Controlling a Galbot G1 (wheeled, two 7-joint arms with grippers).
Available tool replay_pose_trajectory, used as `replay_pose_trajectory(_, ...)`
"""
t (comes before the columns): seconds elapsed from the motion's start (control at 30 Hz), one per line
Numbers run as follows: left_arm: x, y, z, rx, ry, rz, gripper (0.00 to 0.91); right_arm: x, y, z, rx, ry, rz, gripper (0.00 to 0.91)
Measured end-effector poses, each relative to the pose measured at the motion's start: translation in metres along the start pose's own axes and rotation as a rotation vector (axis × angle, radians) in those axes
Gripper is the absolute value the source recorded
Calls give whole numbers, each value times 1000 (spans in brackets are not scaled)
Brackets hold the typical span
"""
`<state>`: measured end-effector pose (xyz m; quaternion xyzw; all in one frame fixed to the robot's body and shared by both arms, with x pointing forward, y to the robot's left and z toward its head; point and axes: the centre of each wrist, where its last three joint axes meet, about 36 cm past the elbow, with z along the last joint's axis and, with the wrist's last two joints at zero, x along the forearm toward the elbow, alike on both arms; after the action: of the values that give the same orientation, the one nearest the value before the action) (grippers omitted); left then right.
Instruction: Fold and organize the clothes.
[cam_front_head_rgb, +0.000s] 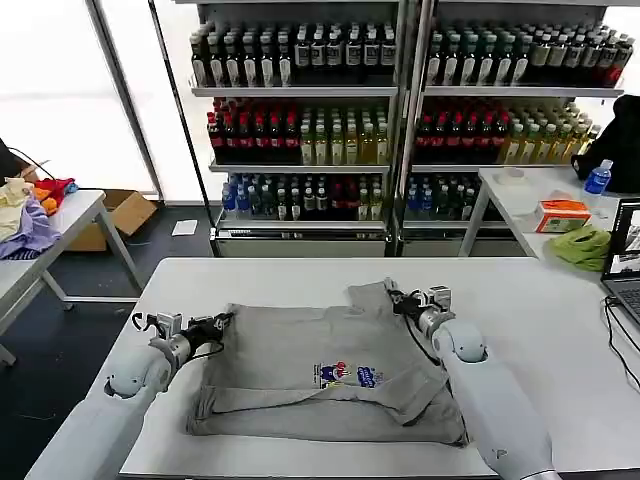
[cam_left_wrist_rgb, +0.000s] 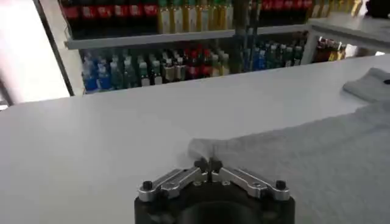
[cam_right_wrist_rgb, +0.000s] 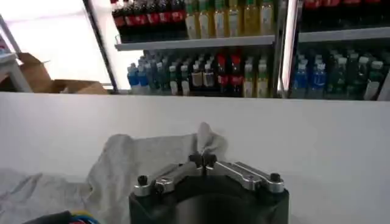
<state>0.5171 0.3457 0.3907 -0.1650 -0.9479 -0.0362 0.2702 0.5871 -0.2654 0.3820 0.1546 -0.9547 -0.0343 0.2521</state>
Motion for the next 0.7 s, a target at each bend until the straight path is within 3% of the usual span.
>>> replay_pose_trajectory(0.33,23,1,-10,34,-94,-14,20,29,-2,-11,-67,-69,-15,0)
replay_pose_trajectory(0.7,57,-3,-11,52,-165,-14,10,95,-3,-20,-103,-158,-35,0)
